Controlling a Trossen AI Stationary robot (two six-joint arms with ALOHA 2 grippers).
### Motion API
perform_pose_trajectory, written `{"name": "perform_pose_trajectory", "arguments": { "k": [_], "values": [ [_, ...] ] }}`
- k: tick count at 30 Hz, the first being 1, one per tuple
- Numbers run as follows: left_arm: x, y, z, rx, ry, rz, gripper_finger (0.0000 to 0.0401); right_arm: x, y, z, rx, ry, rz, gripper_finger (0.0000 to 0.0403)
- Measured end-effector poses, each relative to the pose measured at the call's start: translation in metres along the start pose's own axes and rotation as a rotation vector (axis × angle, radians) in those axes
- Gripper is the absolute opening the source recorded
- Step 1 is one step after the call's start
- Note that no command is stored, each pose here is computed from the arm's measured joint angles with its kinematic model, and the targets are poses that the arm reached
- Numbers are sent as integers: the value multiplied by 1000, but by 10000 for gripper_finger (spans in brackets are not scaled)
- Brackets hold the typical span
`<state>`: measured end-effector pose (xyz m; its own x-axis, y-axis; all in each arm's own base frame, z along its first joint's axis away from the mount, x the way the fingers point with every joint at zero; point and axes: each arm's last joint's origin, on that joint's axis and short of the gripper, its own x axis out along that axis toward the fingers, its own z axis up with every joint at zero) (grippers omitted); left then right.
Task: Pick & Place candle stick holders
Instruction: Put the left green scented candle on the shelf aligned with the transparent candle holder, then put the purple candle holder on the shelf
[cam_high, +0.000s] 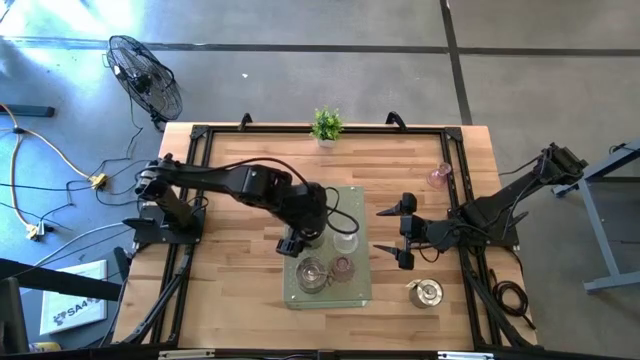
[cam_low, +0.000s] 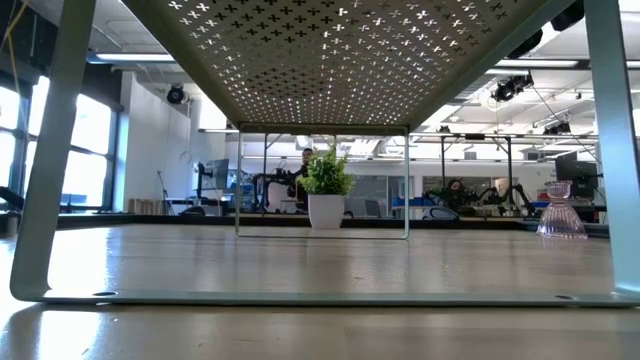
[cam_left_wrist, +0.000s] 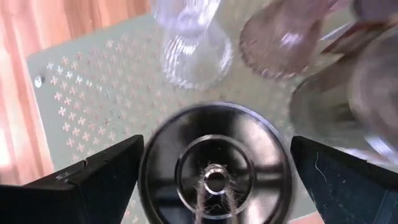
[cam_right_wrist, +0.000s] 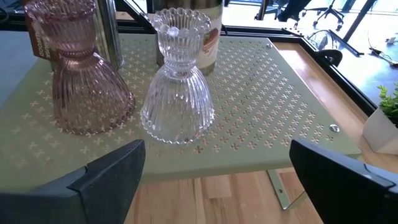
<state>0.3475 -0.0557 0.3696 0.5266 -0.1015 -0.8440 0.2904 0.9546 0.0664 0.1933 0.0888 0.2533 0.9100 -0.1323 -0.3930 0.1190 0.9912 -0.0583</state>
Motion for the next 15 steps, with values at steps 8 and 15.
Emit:
{"name": "perform_pose_trajectory", "arguments": {
  "k": [8, 15],
  "values": [
    [-33, 1, 14, 2, -101, -18, 396, 0, 0, 0, -1, 1, -1, 393],
    [-66, 2, 25, 6, -210, 5, 396, 0, -1, 0, 10, -7, -43, 393]
  ]
}}
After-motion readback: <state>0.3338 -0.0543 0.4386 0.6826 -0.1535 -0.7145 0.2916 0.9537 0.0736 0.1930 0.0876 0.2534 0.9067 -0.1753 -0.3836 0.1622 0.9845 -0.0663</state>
